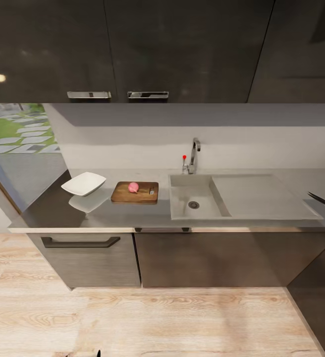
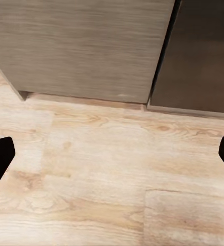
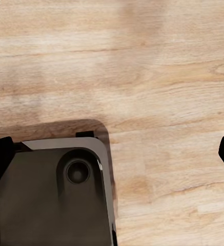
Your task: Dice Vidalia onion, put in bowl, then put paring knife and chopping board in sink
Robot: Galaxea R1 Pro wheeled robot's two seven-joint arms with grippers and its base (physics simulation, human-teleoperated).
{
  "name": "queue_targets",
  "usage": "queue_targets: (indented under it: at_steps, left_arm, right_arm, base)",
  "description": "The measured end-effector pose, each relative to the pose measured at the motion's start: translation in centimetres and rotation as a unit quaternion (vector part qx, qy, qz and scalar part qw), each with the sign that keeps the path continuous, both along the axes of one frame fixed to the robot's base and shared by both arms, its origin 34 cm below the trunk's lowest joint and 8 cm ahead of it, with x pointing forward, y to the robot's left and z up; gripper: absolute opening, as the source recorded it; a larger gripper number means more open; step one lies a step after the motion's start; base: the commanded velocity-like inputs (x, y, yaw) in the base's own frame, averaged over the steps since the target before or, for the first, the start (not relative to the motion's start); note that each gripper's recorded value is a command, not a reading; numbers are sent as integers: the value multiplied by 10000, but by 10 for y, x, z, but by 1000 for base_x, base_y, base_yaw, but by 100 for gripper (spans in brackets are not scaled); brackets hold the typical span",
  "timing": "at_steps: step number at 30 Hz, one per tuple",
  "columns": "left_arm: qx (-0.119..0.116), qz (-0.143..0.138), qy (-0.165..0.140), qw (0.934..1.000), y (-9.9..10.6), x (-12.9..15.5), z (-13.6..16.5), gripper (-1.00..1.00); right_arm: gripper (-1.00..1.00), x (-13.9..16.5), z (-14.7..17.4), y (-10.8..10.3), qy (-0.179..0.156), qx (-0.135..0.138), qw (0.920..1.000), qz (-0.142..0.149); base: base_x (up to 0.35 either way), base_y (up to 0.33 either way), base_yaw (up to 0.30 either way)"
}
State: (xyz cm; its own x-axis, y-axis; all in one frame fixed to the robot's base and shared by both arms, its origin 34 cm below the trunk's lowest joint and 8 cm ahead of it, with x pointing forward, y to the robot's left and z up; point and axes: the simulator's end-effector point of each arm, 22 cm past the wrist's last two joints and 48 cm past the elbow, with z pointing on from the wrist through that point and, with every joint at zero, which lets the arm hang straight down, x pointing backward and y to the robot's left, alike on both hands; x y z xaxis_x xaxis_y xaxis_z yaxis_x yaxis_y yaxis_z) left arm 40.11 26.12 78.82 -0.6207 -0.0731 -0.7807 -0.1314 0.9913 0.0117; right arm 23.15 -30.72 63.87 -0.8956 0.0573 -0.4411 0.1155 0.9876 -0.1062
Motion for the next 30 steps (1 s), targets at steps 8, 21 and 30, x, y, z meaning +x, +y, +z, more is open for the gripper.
queue_targets:
  at_steps: [8, 21, 30]
  left_arm:
    - [99, 51, -185, 9998, 9, -12, 26, 100]
    - [192, 51, -406, 9990, 20, -24, 38, 100]
    - [80, 155, -213, 9996, 23, -39, 23, 100]
  right_arm:
    - [100, 0, 0, 0, 0, 0, 10000, 0]
    - [100, 0, 0, 0, 0, 0, 10000, 0]
    - [100, 0, 0, 0, 0, 1, 10000, 0]
  base:
    - [0, 0, 0]
    - [0, 0, 0]
    - [0, 0, 0]
